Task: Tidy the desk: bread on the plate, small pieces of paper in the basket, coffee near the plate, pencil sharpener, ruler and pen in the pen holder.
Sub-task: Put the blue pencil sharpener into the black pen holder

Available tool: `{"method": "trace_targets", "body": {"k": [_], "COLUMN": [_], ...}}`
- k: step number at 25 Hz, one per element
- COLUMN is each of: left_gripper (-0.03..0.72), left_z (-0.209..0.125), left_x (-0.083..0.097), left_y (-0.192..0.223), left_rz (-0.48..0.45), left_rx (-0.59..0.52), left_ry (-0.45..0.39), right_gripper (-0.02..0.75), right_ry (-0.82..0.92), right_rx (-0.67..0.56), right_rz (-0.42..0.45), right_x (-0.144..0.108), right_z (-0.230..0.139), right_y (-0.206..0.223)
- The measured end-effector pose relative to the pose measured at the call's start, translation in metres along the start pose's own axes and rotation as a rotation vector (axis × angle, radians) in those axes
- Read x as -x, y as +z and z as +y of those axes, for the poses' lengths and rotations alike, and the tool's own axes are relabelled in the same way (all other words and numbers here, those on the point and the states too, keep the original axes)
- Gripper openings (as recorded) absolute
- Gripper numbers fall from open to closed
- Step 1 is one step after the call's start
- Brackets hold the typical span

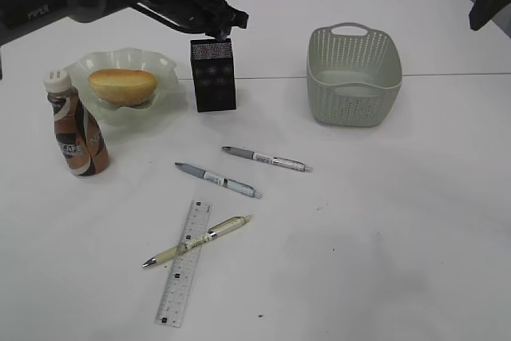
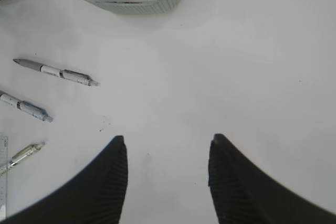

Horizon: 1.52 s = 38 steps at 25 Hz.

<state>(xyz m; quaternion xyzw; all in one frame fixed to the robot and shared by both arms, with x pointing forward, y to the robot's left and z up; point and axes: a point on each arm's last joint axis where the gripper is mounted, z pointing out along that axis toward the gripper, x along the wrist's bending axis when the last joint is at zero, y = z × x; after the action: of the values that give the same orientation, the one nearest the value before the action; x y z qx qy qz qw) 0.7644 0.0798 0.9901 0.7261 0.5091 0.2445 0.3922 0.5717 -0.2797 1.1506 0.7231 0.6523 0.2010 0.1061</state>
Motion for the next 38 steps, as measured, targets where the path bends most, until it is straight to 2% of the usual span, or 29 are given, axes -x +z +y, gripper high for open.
{"method": "trace_targets", "body": {"k": [10,19,32,38], "left_gripper": [0.16,0.161,0.165,0.213], "left_z": [-0.003,-0.002,-0.017,-0.017], "left_x": [-0.001,-0.013,-0.012,-0.012], "left_y": [0.005,0.005,0.019,0.019], "left_rz": [0.001,0.014,0.001,0.001], "left_rx": [0.014,0.017,-0.017,-0.016], "left_ry": [-0.001,-0.022,-0.05,-0.051], "right_gripper": [0.372,0.372,0.372,0.372], "right_ry": [0.0,0.0,0.0,0.0], "right_rx": [0.0,0.0,0.0,0.0], "right_rz": [0.0,0.0,0.0,0.0], "right_x": [0.0,0.0,0.0,0.0], "right_z": [0.0,0.0,0.0,0.0], "right_y": [0.0,0.0,0.0,0.0]}}
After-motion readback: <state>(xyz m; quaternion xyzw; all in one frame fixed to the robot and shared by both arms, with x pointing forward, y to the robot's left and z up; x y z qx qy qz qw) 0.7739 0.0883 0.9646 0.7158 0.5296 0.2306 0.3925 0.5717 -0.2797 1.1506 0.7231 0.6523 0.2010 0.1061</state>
